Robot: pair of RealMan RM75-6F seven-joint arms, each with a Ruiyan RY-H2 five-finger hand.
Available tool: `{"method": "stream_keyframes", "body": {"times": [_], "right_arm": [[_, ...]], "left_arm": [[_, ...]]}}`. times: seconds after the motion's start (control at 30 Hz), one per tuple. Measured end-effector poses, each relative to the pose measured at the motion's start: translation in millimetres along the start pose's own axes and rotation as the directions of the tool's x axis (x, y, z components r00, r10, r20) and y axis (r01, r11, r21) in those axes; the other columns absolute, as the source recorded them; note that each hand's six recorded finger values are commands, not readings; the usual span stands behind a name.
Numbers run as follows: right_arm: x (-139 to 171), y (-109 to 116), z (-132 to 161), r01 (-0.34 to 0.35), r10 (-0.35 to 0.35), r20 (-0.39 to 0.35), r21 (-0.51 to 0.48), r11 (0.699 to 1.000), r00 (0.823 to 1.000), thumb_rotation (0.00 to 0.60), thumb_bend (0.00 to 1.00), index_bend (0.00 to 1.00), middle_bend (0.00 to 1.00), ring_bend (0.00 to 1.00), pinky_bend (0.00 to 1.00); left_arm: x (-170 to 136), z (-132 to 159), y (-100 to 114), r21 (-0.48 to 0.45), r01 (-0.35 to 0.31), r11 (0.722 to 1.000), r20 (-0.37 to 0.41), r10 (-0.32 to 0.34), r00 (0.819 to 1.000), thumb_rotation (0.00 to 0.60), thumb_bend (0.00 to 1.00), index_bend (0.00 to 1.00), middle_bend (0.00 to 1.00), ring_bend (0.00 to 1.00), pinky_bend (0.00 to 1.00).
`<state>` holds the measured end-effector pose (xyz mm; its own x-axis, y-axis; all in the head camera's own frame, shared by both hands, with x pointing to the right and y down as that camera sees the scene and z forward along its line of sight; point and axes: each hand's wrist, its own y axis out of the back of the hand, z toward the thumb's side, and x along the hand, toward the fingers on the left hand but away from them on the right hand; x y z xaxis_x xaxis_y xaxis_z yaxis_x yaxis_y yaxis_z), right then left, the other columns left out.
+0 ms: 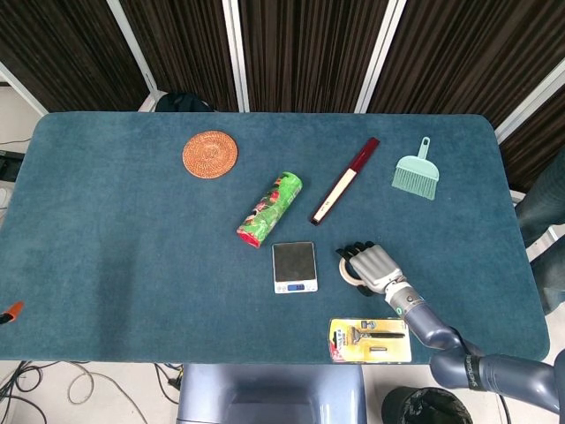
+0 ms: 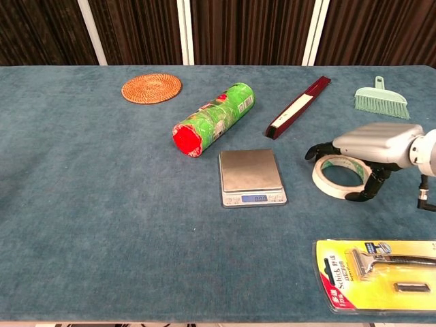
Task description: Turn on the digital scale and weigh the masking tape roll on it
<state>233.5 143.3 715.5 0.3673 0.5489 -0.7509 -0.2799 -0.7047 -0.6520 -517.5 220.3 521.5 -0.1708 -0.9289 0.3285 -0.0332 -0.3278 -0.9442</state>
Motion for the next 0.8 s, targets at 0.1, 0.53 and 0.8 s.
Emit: {"method": "stream_keyframes", "body": {"times": [0.1, 0.53, 0.8], "right_arm": [[-1, 9, 5, 0.021, -0.021, -0.012, 0.002, 1.0, 1.0, 0.6, 0.44, 0.21, 0.34, 0.46, 0.48], [-17, 65, 55, 0.12, -0.116, -0.117, 0.033, 0.992, 0.986, 0.6, 0.44, 0.25, 0.34, 0.46, 0.66], [-33, 75, 95, 0.109, -0.103, -0.158, 0.031, 0.994, 0.982, 0.6, 0.44, 0.25, 0.34, 0.46, 0.74]], "left_arm": [[0, -1, 1, -0.004, -0.001, 1.0, -0.001, 0.001, 1.0, 0.6, 0.04, 0.05, 0.0, 0.0, 0.0], [0, -4, 4, -0.023, -0.001, 1.0, -0.004, 0.001, 1.0, 0.6, 0.04, 0.05, 0.0, 0.0, 0.0], [2, -7, 6, -0.033, 0.001, 0.999, -0.009, -0.002, 1.0, 0.6, 0.04, 0.05, 0.0, 0.0, 0.0]]}}
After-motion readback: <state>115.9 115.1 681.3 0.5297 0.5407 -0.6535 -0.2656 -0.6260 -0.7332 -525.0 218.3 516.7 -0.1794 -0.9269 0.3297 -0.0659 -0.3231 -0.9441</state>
